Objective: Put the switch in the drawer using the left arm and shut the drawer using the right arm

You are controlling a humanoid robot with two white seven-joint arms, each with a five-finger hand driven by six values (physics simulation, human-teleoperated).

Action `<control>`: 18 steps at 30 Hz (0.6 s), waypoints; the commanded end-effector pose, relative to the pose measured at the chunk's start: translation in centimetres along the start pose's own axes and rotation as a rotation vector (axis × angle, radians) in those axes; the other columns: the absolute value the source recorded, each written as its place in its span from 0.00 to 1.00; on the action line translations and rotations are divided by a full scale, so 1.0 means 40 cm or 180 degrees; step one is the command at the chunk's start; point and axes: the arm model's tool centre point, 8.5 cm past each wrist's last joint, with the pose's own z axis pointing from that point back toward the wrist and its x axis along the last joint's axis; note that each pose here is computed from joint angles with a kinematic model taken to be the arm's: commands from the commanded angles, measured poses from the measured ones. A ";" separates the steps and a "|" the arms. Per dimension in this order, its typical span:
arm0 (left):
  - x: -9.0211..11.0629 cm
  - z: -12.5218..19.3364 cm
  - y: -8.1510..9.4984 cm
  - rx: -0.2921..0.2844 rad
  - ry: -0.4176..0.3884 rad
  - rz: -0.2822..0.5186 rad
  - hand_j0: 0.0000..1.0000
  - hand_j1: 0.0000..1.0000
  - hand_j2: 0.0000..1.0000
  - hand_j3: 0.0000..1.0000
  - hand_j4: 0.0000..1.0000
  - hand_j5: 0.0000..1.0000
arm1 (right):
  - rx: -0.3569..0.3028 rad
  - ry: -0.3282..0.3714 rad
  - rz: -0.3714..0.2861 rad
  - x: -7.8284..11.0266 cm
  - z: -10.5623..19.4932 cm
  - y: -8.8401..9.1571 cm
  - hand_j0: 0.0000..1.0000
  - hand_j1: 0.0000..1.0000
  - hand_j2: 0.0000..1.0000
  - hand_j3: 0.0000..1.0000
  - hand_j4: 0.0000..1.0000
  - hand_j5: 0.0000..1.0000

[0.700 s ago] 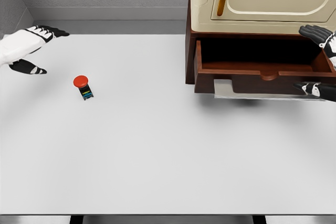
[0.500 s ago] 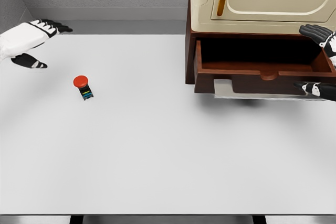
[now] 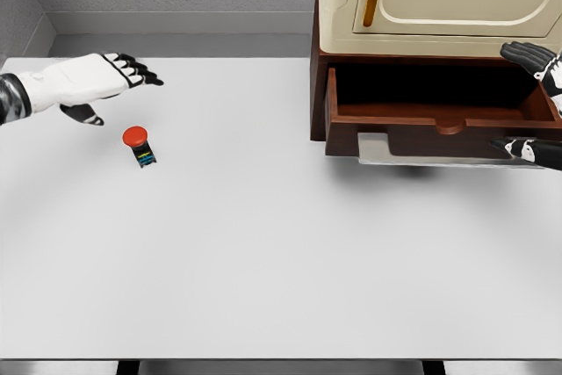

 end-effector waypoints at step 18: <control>0.068 -0.019 0.008 -0.0078 -0.0275 -0.0158 1.00 1.00 1.00 1.00 1.00 1.00 | -0.0003 0.0007 -0.0020 0.000 0.003 0.001 1.00 1.00 1.00 1.00 1.00 1.00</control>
